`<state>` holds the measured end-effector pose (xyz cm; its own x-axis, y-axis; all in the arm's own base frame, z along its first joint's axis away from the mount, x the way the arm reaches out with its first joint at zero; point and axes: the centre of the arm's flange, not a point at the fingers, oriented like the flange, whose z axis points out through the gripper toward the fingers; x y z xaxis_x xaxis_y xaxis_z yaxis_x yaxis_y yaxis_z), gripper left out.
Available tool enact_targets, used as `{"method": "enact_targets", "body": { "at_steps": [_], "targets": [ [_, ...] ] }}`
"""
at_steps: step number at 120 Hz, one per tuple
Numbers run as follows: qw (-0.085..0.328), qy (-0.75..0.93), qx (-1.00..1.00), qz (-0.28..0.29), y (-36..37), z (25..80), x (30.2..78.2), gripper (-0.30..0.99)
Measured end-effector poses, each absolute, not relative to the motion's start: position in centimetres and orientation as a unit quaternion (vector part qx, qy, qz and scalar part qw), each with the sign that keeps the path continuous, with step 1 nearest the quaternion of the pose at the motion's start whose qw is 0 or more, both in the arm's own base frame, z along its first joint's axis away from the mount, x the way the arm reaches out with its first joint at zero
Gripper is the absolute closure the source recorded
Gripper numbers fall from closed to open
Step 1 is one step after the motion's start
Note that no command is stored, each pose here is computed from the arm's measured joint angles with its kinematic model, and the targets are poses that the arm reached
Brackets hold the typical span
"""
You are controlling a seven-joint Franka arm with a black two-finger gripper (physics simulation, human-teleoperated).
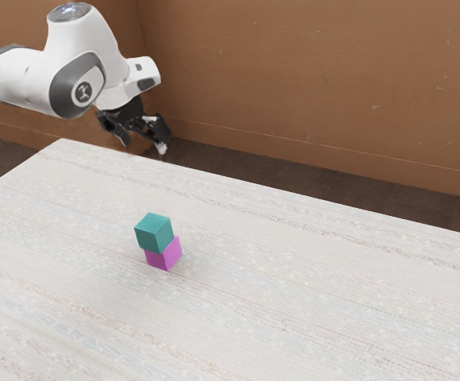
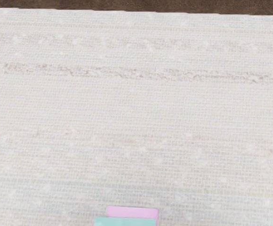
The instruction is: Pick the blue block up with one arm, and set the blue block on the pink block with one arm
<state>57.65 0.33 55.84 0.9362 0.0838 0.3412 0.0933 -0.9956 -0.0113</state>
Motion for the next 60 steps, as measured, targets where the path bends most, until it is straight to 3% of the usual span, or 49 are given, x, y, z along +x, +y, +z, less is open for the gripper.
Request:
{"method": "enact_targets", "body": {
  "at_steps": [12, 22, 42, 60],
  "targets": [
    [-0.016, -0.11, -0.981, -0.157, -3.3, 62.4, 54.9, 0.01],
    [-0.025, -0.208, -0.969, -0.132, -0.8, 67.4, 51.5, 0.01],
    [-0.036, -0.378, -0.924, -0.041, 4.3, 68.3, 48.3, 0.0],
    [-0.006, -0.461, -0.887, -0.021, 5.1, 68.8, 47.1, 0.0]
  ]
}}
